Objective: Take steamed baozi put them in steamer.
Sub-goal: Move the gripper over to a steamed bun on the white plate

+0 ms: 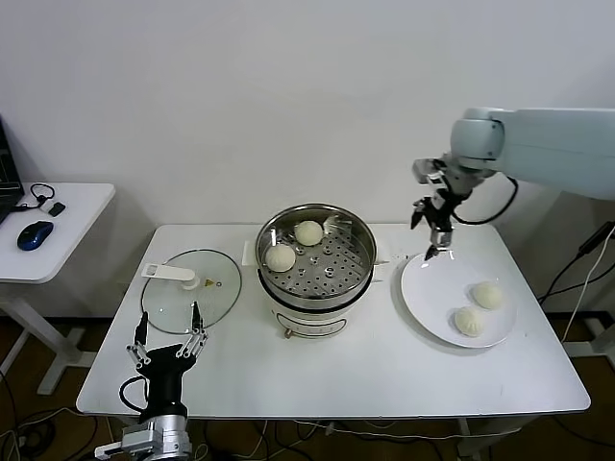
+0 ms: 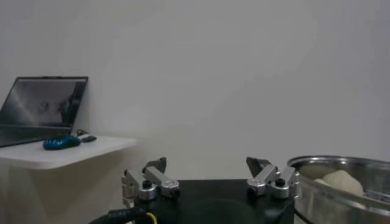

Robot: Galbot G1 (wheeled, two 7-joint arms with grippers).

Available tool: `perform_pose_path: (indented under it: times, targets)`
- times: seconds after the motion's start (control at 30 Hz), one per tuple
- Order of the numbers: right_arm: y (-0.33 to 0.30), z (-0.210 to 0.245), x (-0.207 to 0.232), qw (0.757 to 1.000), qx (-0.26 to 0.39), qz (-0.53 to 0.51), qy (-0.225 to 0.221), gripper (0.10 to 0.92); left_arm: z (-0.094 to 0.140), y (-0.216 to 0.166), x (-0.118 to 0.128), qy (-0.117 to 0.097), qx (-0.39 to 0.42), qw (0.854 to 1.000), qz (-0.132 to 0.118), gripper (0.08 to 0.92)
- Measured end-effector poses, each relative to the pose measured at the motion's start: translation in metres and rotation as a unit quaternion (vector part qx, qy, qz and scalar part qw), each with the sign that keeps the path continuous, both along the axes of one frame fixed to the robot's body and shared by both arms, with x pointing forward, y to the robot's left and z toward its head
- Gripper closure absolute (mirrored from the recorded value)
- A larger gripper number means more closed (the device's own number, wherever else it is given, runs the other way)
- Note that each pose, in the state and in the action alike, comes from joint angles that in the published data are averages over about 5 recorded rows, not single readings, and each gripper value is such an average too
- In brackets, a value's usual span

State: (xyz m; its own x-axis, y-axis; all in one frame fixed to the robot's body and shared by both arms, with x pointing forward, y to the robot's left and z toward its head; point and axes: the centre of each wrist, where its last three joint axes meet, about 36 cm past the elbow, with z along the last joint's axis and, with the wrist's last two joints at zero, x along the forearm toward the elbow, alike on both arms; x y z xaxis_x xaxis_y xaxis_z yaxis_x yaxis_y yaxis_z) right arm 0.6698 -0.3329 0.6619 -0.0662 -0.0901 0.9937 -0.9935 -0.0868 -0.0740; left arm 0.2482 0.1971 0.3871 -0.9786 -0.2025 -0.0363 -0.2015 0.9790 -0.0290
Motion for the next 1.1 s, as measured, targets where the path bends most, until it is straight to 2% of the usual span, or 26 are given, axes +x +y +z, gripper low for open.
perform_pose_path:
  times: [0.43, 1.1]
  targets:
    - [-0.071, -0.068, -0.018, 0.999, -0.008, -0.007, 0.03, 0.2, -0.01, 0.001, 0.002, 0.009, 0.009, 1.0, 0.003, 0.177]
    - [-0.108, -0.159, -0.037, 0.997, -0.026, -0.016, 0.065, 0.2, -0.02, 0.005, 0.001, 0.018, 0.011, 1.0, 0.01, 0.177]
